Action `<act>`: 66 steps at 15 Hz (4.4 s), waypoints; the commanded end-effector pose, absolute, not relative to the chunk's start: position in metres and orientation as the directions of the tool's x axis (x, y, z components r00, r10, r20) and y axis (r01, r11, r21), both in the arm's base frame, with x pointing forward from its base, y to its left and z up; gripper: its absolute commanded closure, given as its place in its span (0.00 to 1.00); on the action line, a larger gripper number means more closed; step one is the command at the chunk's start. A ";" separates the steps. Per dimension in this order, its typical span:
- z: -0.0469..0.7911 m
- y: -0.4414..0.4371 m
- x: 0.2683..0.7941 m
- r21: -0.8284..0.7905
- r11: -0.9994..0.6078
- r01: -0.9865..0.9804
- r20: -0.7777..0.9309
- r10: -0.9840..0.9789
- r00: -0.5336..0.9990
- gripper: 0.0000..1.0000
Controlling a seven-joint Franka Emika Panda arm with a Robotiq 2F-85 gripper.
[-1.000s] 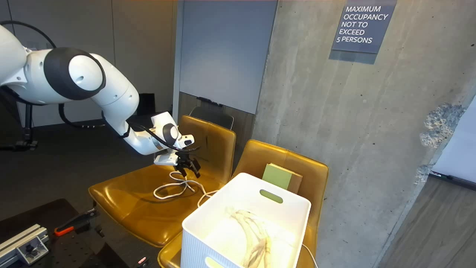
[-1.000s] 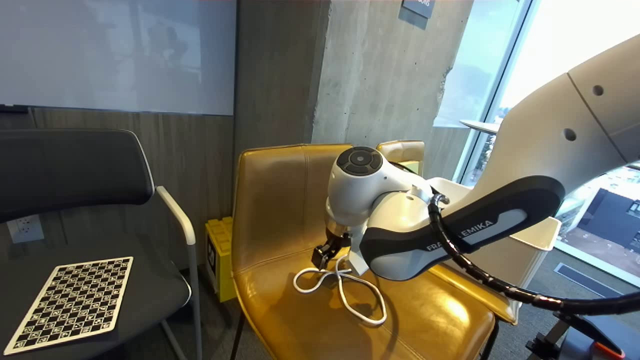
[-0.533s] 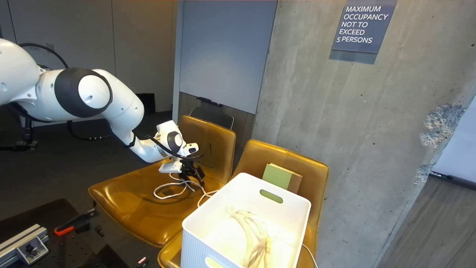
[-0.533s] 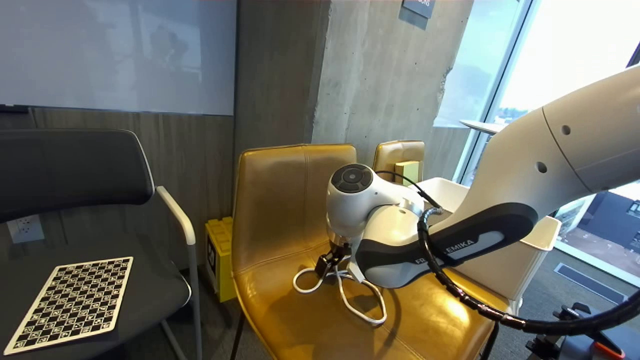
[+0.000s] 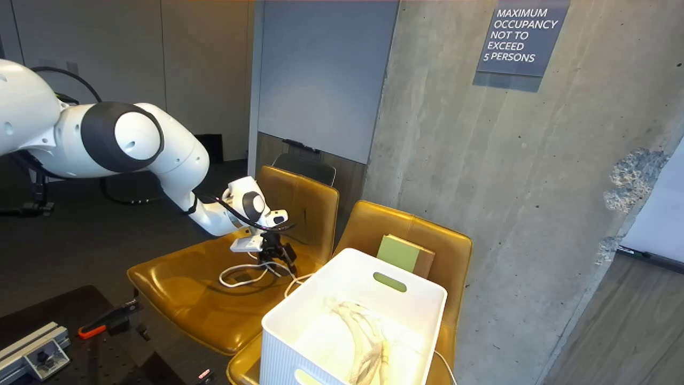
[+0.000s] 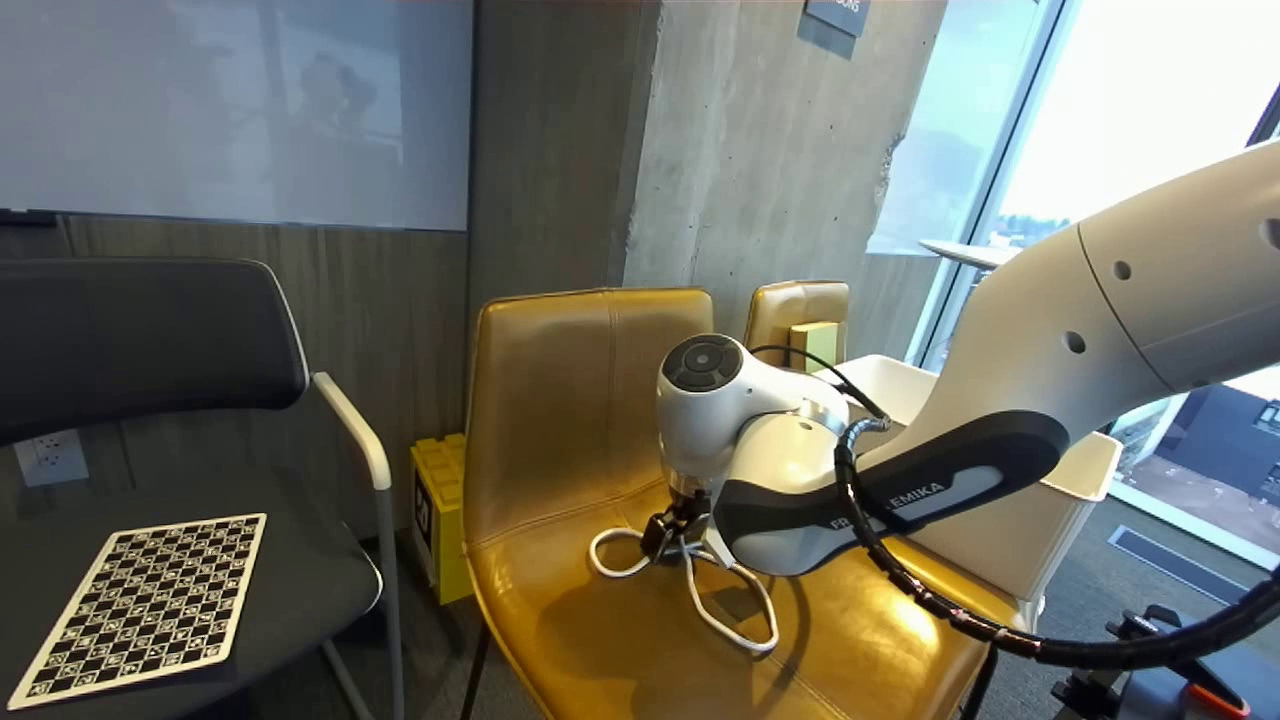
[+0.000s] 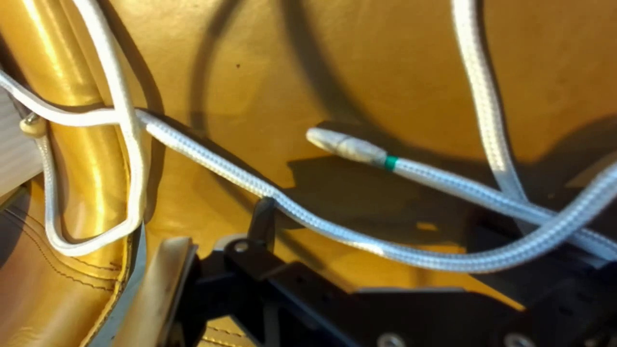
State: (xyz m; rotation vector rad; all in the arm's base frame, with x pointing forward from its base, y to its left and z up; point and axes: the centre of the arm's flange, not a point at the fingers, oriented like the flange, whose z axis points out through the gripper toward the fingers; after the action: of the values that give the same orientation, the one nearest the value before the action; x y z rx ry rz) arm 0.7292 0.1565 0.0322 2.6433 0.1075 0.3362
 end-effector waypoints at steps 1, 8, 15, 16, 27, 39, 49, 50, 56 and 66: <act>0.032 0.135 0.721 0.488 -0.873 -0.009 0.190 0.096 0.977 0.02; 0.045 0.120 0.717 0.493 -0.869 -0.036 0.173 0.058 0.983 0.63; 0.075 0.116 0.701 0.490 -0.870 -0.057 0.151 0.020 0.988 1.00; 0.083 0.117 0.696 0.487 -0.871 -0.061 0.147 0.013 0.989 1.00; 0.294 0.098 0.719 0.369 -0.906 -0.208 0.263 -0.113 0.958 1.00; 0.596 -0.102 0.727 0.134 -0.842 -0.523 0.434 -0.424 0.795 1.00; 0.775 -0.262 0.679 0.000 -0.728 -0.686 0.503 -0.593 0.629 1.00; 0.785 -0.272 0.673 -0.006 -0.715 -0.699 0.507 -0.605 0.614 1.00; 0.815 -0.314 0.649 -0.024 -0.661 -0.750 0.552 -0.634 0.542 1.00; 0.629 -0.281 0.700 0.083 -0.725 -0.684 0.400 -0.604 0.689 1.00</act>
State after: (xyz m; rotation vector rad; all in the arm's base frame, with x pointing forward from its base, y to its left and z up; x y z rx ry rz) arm 0.6725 -0.2795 0.6595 2.6480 -1.0886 0.5881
